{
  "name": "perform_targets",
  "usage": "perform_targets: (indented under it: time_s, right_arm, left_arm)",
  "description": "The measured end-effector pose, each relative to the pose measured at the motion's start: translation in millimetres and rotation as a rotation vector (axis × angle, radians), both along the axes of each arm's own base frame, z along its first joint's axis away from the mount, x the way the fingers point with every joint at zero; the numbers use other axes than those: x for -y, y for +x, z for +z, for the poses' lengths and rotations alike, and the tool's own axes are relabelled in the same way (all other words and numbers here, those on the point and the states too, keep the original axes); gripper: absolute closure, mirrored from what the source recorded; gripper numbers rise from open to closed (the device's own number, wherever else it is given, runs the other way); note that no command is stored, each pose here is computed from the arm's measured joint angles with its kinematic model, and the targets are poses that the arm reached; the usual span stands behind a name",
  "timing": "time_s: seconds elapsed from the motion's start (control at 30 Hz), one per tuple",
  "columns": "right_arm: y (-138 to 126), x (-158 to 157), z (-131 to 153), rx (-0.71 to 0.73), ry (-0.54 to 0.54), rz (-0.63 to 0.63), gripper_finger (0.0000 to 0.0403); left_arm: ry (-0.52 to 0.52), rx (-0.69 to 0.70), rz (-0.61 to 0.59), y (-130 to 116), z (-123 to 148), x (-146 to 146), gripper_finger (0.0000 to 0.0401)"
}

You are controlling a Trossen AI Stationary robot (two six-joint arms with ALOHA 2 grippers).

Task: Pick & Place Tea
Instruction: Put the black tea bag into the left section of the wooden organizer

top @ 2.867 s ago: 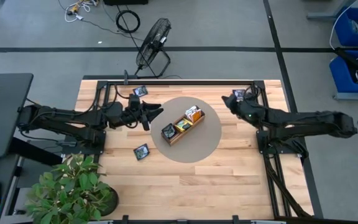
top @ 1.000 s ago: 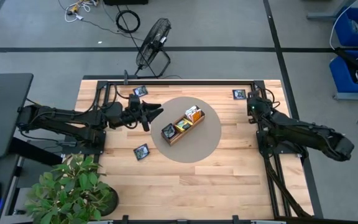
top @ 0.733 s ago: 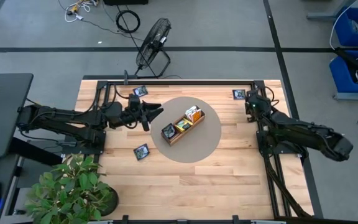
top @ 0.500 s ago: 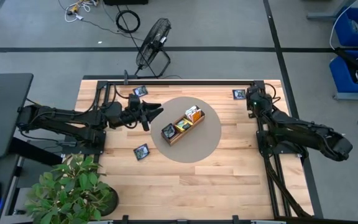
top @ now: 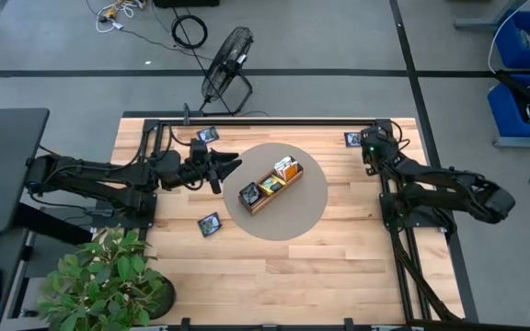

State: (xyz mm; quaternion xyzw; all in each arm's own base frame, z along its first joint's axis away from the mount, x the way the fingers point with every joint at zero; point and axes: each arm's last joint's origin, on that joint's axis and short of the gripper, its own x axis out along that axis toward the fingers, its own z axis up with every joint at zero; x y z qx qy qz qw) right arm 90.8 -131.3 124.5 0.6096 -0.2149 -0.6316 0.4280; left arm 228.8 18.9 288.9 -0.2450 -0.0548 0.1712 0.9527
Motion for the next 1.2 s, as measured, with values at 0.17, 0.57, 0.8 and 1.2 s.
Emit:
perform_targets:
  time_s: [0.17,0.57,0.8,1.2]
  right_arm:
    - [0,4,-4,0.013,0.001,-0.052,0.0221]
    - [0,14,-11,0.049,0.129,-0.09,0.0229]
    - [2,30,-3,0.038,0.129,-0.063,0.023]
    - [7,42,12,-0.055,0.183,0.031,0.0274]
  left_arm:
    - [0.0,0.0,0.0,0,0,0,0.0241]
    - [-0.003,0.001,0.038,-1,0,-9,0.0241]
    - [-0.004,0.002,0.04,-1,0,-13,0.0241]
    - [0.015,-0.005,0.038,-1,0,-13,0.0241]
